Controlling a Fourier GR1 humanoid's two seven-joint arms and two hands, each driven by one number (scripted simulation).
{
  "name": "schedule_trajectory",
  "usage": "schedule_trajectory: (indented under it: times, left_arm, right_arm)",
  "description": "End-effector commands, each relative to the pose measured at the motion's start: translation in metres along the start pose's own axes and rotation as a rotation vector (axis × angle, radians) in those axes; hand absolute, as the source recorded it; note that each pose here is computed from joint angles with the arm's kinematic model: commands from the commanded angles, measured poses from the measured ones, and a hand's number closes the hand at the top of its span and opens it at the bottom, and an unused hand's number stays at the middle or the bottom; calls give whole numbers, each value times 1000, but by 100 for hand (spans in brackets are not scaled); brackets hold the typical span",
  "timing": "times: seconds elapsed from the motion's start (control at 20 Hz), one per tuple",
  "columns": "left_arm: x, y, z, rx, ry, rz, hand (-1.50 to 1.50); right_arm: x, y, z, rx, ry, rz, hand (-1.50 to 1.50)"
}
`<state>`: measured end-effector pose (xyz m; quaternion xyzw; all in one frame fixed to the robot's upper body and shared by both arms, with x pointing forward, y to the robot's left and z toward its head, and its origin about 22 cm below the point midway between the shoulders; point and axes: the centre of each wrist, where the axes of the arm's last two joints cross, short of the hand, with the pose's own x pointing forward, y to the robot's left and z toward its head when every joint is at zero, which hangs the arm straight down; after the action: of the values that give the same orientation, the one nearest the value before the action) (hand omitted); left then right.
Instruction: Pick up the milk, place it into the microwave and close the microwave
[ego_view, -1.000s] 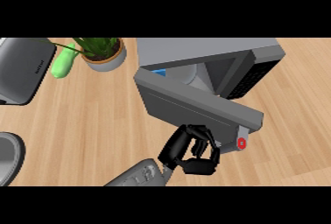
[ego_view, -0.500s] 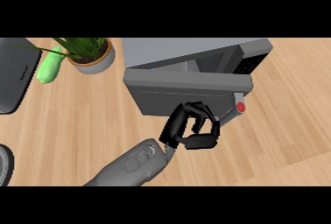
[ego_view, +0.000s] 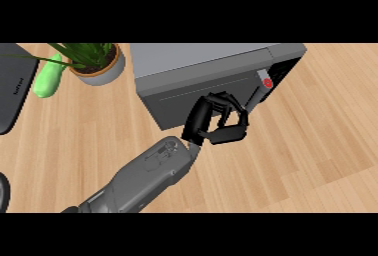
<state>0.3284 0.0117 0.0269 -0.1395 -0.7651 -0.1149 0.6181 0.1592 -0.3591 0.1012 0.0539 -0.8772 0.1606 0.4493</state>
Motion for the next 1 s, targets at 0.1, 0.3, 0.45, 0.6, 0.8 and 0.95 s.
schedule_trajectory:
  times: [0.1,0.3,0.45,0.6,0.8,0.95]
  left_arm:
    - [13,8,-22,51,-60,41,150]
    - [10,7,-21,48,-73,47,150]
    - [12,8,-24,56,-79,60,150]
    - [9,9,-22,72,-90,72,150]
    - [10,8,-25,66,-108,62,150]
    - [7,9,-24,76,-112,69,150]
  right_arm:
    - [4,-8,-5,6,5,-9,-150]
    - [5,-16,-15,-2,-13,0,-150]
    - [8,-19,-20,5,-20,8,-150]
    - [10,-26,-24,3,-20,19,-150]
    - [16,-37,-30,2,-20,54,-150]
    - [15,-42,-30,-9,-15,45,-150]
